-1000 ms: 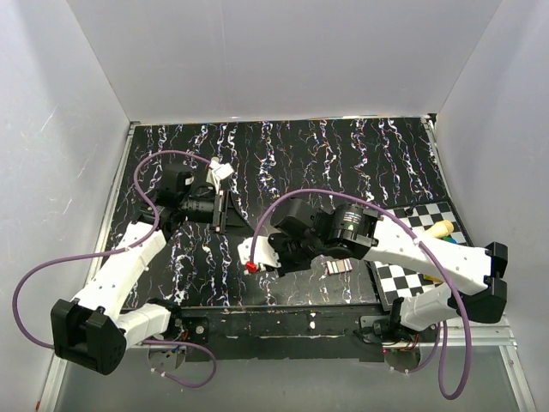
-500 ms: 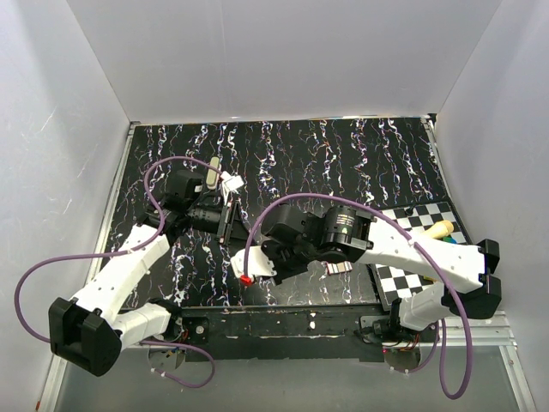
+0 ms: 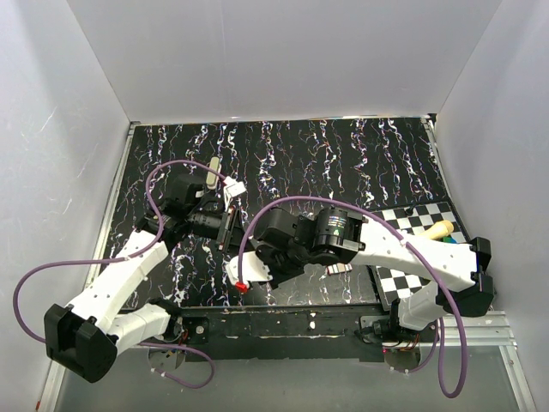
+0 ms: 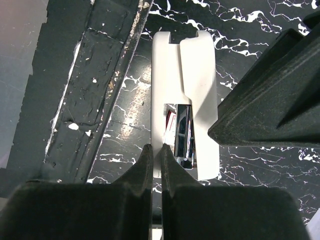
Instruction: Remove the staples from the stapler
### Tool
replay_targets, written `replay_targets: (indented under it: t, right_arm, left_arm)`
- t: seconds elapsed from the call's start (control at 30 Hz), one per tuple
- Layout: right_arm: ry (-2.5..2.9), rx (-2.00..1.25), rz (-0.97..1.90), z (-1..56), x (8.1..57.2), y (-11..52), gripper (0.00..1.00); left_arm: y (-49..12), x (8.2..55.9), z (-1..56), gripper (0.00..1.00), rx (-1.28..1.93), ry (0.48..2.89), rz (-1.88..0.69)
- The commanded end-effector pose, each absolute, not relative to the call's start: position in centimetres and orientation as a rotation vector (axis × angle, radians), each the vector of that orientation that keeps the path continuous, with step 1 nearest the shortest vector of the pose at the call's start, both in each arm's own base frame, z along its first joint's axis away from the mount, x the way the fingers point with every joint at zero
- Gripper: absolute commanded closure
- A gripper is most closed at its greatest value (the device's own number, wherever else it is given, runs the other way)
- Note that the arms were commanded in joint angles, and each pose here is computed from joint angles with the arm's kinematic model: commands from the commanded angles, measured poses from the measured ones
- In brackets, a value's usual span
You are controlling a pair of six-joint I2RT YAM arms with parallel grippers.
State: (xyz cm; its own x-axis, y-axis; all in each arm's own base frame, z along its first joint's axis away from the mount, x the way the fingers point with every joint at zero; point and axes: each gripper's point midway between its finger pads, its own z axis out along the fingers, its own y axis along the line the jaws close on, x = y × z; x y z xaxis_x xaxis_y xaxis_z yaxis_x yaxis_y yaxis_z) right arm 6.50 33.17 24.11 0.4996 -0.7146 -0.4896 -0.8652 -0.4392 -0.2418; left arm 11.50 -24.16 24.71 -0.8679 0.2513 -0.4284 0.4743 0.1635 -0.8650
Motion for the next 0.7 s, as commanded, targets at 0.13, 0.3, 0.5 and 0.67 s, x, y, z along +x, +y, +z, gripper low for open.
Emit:
replay_targets:
  t: [0.13, 0.3, 0.5, 0.67]
  right_arm:
    - [1.201, -2.261, 0.412, 26.4, 6.7, 34.5, 0.99]
    - [1.174, -2.269, 0.397, 26.6, 6.5, 34.6, 0.99]
    - [1.167, -2.286, 0.385, 26.2, 6.4, 34.4, 0.99]
    - [1.172, -2.290, 0.359, 25.3, 6.5, 34.2, 0.99]
  left_arm:
    - [-24.1, 9.8, 24.4, 0.59, 0.756, 2.249, -1.836]
    - [-24.2, 9.7, 24.6, 0.59, 0.771, 2.242, -1.845]
    - [-24.2, 9.6, 24.7, 0.65, 0.779, 2.238, -1.851]
    - [-24.3, 9.5, 25.0, 0.78, 0.791, 2.229, -1.867]
